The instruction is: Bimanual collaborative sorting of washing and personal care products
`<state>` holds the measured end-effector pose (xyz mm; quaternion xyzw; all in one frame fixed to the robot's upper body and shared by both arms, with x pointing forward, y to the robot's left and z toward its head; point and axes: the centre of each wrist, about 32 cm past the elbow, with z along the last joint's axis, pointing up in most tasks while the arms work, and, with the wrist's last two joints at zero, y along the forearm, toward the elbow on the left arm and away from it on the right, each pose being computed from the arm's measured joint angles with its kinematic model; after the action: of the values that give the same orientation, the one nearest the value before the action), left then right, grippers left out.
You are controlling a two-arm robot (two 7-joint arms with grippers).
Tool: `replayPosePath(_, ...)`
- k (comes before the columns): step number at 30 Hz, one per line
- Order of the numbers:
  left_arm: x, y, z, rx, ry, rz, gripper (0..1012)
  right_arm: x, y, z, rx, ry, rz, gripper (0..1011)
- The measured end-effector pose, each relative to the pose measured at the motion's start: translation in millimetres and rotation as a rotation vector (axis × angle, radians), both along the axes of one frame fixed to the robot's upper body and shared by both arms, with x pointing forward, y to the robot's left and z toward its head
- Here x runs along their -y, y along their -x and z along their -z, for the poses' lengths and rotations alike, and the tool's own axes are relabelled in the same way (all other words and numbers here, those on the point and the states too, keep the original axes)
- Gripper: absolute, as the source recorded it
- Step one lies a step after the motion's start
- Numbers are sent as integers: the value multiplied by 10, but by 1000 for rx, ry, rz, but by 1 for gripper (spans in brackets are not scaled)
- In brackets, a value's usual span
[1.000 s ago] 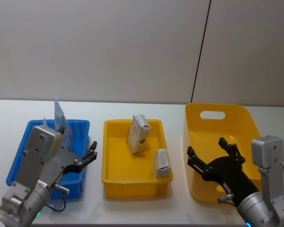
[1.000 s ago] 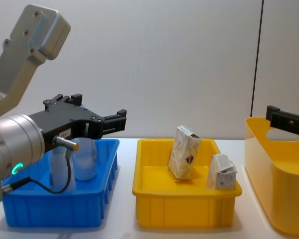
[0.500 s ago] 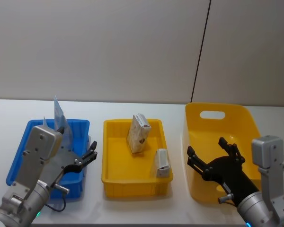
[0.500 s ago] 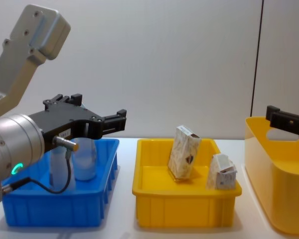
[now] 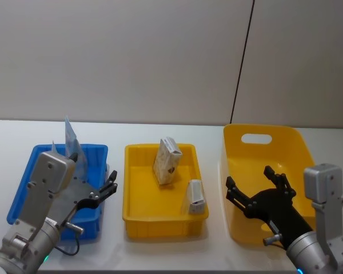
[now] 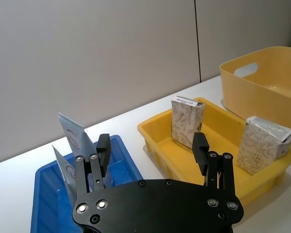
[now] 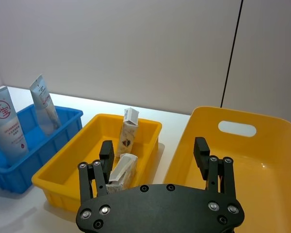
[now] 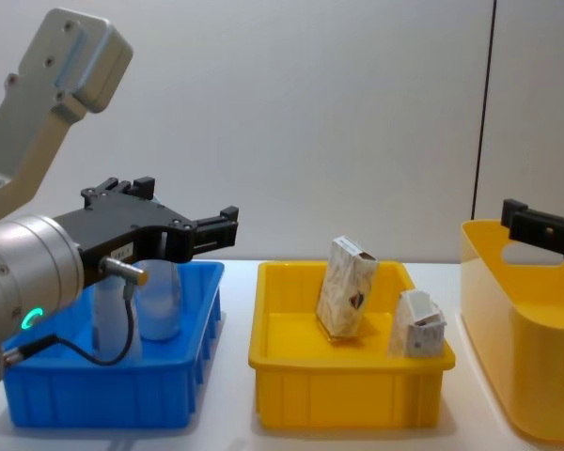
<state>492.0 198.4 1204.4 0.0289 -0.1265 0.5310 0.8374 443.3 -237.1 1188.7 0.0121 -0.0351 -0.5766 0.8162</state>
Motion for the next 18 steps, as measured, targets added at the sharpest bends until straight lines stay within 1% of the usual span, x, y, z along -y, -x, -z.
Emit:
replayPosePath(7,0,0,0,0,0,0,1001,4,-18,-19,-3,4,-7,1004)
replayPosePath(18,0,0,0,0,0,0,1001,11,-99,-114,-47,27,-23,1004)
